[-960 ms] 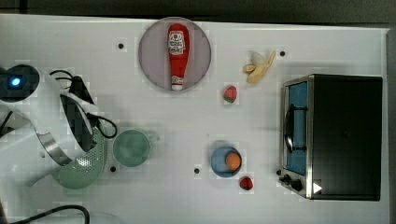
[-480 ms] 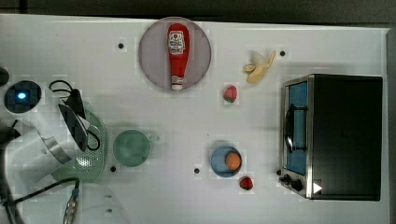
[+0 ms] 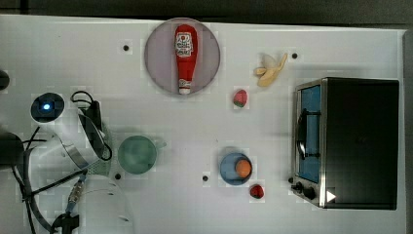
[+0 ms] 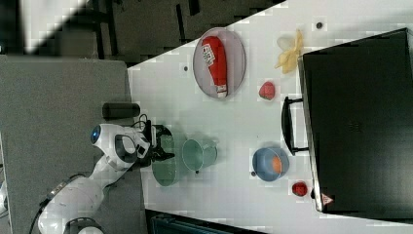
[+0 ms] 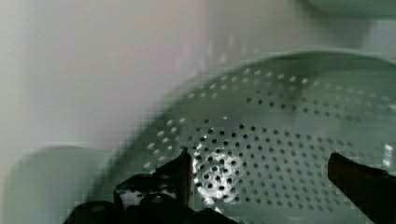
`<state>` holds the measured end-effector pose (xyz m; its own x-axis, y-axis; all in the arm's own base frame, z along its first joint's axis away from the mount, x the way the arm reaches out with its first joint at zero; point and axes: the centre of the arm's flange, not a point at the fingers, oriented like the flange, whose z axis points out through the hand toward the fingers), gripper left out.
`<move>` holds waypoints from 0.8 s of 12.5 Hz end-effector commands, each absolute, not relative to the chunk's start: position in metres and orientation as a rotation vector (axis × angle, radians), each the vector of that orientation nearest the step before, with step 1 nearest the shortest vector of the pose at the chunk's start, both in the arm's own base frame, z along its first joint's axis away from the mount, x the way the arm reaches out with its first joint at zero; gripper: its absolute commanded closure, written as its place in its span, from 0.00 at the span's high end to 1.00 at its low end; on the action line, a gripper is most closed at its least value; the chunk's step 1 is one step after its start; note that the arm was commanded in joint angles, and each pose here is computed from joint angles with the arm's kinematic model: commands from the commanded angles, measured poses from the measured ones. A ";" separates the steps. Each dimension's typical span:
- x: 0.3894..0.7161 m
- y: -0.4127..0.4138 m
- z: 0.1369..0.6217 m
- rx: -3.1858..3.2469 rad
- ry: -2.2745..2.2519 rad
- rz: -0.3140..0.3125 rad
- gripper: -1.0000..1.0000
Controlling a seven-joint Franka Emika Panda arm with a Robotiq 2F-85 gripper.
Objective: Drag strainer forwards.
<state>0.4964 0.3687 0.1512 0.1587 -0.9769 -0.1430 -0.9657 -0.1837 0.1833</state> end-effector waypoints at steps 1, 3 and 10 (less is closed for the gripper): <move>0.515 0.392 0.183 2.400 -2.080 -0.266 1.00; 0.523 0.391 0.180 2.398 -2.092 -0.235 1.00; 0.579 0.394 0.174 2.401 -2.195 -0.194 1.00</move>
